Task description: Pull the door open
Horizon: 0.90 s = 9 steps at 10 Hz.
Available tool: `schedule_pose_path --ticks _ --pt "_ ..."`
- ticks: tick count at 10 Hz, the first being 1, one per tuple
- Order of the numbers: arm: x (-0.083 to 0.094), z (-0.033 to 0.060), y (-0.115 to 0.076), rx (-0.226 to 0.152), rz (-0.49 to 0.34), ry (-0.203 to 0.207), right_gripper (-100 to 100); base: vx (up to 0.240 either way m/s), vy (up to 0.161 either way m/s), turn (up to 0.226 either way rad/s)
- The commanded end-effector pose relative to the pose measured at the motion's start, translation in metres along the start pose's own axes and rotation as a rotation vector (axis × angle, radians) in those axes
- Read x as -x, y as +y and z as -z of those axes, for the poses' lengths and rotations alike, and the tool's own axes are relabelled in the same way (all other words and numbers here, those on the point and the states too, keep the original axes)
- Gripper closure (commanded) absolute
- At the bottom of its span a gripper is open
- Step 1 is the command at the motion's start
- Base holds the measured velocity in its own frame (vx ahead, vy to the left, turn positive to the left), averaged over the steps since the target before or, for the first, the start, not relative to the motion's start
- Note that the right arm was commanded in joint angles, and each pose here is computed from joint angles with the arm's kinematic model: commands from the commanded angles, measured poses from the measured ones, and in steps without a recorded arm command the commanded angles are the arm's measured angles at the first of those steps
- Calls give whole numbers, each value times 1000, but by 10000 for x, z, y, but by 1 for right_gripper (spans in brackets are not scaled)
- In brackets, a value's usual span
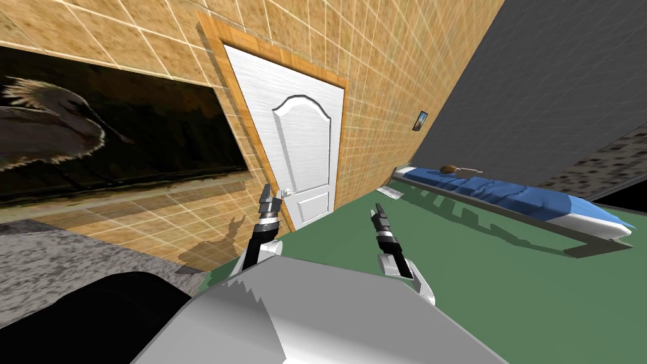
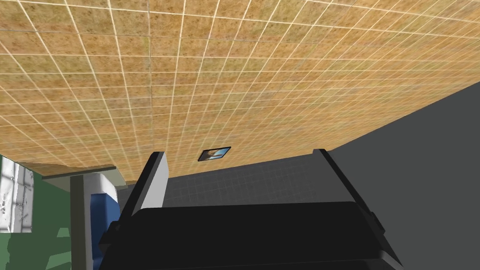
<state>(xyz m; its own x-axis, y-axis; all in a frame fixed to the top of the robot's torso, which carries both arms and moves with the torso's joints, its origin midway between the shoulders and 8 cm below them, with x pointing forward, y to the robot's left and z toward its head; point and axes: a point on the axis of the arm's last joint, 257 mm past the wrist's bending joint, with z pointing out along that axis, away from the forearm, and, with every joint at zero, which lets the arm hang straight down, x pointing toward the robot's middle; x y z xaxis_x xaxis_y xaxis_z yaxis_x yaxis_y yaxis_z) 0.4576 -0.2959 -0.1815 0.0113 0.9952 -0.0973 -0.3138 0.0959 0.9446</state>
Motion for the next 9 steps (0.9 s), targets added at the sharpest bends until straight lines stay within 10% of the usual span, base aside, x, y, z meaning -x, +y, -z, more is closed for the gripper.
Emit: schedule_pose_path --ticks 1,9 --pt "33 -4 -85 -13 2 -2 -100 -9 145 46" --pt "193 -14 -457 -71 11 -18 -100 -1 134 61"
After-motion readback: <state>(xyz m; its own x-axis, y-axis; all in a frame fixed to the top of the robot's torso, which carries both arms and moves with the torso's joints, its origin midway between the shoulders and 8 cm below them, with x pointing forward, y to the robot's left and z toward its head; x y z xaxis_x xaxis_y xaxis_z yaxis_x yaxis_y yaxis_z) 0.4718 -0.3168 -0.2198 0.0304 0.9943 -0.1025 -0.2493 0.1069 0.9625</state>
